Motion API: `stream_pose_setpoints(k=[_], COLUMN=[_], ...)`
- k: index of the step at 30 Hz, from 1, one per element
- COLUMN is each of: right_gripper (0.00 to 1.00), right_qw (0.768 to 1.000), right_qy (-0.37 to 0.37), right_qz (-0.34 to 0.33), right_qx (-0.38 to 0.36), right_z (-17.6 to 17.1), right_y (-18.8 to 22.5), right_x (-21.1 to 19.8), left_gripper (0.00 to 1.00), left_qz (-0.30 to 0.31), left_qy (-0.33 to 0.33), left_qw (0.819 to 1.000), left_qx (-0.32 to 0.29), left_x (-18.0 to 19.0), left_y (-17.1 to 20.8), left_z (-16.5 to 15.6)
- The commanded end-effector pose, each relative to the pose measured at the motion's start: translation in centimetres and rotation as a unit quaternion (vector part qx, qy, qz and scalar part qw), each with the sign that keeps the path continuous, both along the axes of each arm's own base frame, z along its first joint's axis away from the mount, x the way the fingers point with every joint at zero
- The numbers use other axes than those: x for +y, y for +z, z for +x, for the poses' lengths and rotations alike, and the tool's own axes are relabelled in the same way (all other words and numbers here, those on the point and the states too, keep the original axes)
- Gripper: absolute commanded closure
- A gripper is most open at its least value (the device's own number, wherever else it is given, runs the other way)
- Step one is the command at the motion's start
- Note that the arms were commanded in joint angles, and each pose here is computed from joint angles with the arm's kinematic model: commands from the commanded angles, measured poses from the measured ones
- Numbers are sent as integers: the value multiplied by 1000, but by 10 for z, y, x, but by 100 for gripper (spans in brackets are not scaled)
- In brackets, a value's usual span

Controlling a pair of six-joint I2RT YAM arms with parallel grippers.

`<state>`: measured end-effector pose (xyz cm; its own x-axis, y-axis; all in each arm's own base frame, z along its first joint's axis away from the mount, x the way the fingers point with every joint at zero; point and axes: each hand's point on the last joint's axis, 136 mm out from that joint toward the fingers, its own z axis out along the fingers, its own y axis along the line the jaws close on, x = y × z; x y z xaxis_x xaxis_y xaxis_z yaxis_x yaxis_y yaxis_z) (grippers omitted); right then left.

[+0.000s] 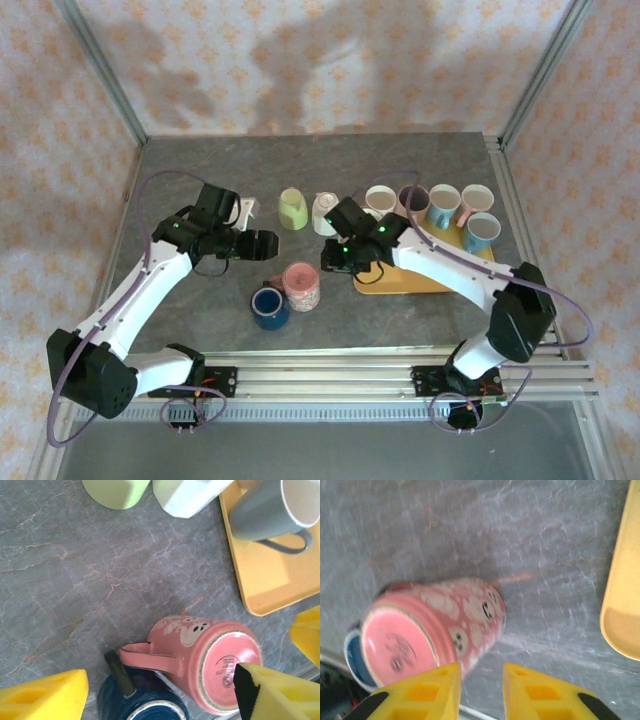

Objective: Turn the mug right side up

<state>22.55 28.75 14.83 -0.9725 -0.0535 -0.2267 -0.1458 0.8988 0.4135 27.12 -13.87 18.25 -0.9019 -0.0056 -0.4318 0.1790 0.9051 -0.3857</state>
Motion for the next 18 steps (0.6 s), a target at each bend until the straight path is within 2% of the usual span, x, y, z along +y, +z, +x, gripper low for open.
stream_pose_setpoints(k=[1,5,10,14,18], right_gripper=[70,70,66,60,58], right_qw=[994,987,983,979,978], right_qy=[106,149,144,155,154], right_qz=[11,43,86,97,106], right_qx=[13,43,76,86,93], right_z=[-36,-56,-55,-59,-61], right_y=[-2,-11,-20,-25,-29], right_x=[-8,-1,24,45,62], left_gripper=[23,23,23,22,22], left_qz=[15,22,24,33,37], left_qy=[-38,-37,-24,-16,-18], left_qw=[999,998,999,999,999], left_qx=[-28,-34,-22,-20,-19], left_x=[2,4,5,9,10], left_y=[0,-3,-6,-9,-11], left_z=[-4,-2,2,1,1])
